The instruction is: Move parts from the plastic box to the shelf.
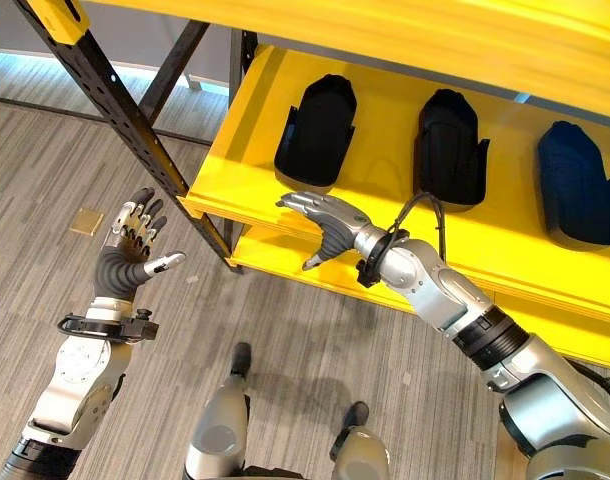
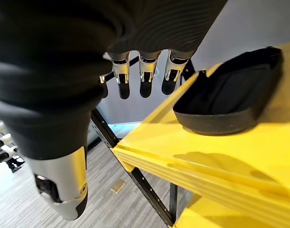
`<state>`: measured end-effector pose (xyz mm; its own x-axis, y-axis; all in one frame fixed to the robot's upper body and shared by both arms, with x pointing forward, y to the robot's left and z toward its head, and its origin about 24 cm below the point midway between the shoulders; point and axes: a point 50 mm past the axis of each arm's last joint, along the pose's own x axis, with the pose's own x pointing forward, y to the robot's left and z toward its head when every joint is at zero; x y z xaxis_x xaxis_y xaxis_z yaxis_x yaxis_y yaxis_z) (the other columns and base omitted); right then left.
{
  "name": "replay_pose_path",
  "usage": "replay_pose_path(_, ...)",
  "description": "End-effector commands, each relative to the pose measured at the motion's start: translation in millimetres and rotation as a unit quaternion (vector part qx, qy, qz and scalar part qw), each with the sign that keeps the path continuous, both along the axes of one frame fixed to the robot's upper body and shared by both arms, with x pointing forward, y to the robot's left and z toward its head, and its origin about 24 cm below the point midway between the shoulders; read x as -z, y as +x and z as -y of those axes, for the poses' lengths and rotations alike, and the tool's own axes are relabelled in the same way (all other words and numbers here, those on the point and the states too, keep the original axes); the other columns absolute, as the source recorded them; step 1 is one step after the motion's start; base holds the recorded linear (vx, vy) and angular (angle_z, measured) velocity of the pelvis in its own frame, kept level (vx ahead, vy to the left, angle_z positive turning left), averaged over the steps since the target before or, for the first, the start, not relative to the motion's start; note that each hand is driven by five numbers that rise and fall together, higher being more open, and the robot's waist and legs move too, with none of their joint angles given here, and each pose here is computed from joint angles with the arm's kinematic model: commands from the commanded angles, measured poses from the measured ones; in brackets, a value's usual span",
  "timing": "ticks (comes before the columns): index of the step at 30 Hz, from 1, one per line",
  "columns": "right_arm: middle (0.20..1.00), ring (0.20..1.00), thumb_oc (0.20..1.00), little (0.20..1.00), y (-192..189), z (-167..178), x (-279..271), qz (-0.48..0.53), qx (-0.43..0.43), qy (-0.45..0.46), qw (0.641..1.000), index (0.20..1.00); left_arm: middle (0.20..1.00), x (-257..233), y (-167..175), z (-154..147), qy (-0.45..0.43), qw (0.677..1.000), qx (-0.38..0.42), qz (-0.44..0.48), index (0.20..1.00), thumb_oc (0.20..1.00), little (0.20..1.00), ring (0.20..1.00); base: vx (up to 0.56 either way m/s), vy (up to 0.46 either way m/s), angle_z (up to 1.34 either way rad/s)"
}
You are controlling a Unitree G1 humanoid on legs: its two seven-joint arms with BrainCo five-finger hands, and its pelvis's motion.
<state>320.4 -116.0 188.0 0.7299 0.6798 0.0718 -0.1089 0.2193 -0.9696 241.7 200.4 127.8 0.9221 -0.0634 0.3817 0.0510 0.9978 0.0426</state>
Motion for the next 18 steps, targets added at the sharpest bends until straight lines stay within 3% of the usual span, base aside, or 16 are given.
replay_pose_path(1,1.000,1.000,1.000,1.000,2,-23,-37,0.059,-0.036,0.019,0.997,1.000,1.000,-25,0,10,-0.004,0.997,0.028,0.066,1.000,1.000,1.000,1.000,0.00,-0.003,0.04)
replay_pose_path(18,1.000,1.000,1.000,1.000,14,-39,-36,0.030,-0.021,0.001,0.999,1.000,1.000,-25,1,18,-0.007,0.997,0.046,0.059,1.000,1.000,1.000,1.000,0.00,0.001,0.01)
